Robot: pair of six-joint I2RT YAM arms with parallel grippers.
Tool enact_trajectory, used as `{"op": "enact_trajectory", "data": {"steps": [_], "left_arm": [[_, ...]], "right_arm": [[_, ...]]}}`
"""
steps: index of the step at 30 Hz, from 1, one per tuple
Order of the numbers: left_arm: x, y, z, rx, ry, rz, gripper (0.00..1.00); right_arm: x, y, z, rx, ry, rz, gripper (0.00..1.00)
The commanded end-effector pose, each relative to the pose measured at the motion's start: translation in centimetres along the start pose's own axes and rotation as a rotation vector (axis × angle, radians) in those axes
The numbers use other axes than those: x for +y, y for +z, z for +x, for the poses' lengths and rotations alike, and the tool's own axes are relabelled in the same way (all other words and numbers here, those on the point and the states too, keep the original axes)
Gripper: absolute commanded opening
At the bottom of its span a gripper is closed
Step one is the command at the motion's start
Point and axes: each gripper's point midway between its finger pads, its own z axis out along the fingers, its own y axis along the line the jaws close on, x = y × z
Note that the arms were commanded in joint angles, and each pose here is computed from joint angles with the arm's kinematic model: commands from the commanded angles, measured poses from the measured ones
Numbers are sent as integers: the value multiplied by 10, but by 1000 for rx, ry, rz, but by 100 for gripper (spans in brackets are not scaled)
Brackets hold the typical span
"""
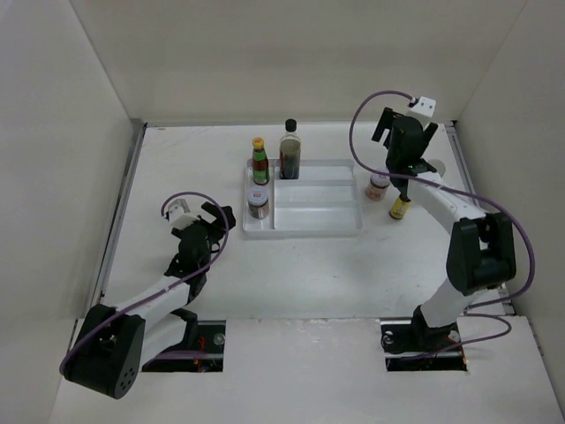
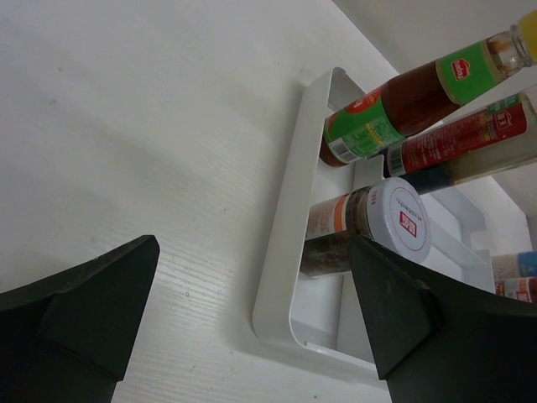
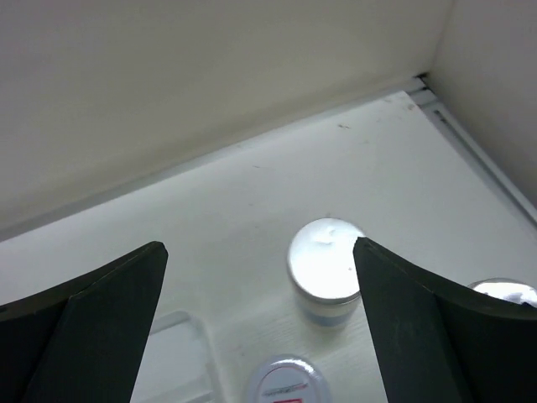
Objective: Organize the condiment bottles
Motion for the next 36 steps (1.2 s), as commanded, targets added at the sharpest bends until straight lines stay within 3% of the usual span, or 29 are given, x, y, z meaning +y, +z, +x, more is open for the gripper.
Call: {"op": "enact_trajectory", "data": {"steps": [1, 16, 21, 26, 31, 36], "left_arm": [[-13, 2, -10, -28, -33, 48, 100], [-13, 6, -5, -8, -28, 45, 100], [-13, 7, -3, -2, -28, 48, 100], [-12, 8, -4, -3, -29, 45, 100], [-13, 8, -5, -11, -28, 46, 100], [-13, 8, -5, -11, -28, 46, 100]], "right_arm": [[-18, 23, 2, 50, -39, 85, 100], [-53, 47, 40, 146, -78, 205, 99], [-49, 58, 51, 154, -55, 185, 81], [-39, 59, 30, 81, -5, 140, 59], [-12, 32, -27, -111, 37, 41, 56], [54, -2, -44, -168, 17, -112, 55]]}}
